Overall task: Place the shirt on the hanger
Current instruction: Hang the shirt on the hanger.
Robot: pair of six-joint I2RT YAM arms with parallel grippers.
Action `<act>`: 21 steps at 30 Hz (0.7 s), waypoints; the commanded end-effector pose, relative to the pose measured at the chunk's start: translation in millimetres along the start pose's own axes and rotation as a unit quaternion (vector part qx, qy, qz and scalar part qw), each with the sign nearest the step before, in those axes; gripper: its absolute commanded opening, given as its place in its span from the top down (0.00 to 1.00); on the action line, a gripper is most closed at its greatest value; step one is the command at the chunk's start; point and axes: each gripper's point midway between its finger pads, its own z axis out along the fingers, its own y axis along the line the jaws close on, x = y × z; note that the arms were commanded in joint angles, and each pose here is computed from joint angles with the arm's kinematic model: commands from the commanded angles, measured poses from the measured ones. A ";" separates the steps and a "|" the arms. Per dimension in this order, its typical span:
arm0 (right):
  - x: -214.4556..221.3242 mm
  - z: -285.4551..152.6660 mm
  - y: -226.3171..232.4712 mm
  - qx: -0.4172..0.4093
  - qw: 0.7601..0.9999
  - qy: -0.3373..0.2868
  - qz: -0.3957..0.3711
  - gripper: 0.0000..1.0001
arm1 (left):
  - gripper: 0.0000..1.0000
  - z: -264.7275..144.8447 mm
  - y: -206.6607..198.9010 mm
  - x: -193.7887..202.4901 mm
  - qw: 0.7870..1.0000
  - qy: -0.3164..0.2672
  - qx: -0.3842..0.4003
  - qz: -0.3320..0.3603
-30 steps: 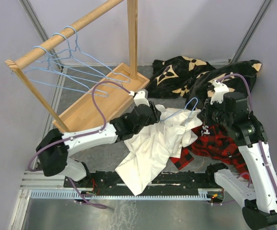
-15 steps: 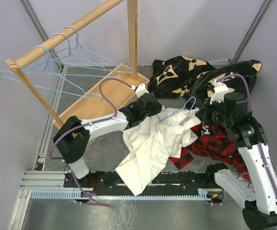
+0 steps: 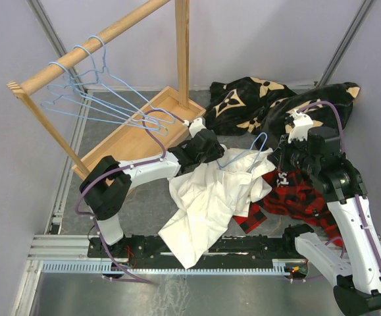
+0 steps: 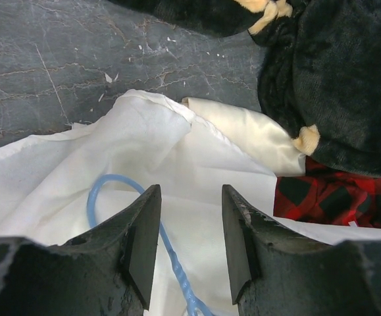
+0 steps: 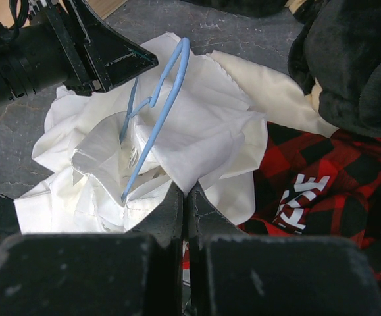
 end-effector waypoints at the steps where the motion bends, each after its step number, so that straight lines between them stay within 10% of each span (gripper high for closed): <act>1: -15.0 -1.7 4.0 -0.009 0.999 -0.031 -0.013 1.00 | 0.51 0.1 -11.2 -8.2 1.000 -0.004 0.007 -0.021; 21: -12.1 0.0 2.7 -0.007 1.000 -0.027 -0.014 1.00 | 0.49 -14.2 -0.7 -17.2 0.999 -0.024 -0.007 -0.024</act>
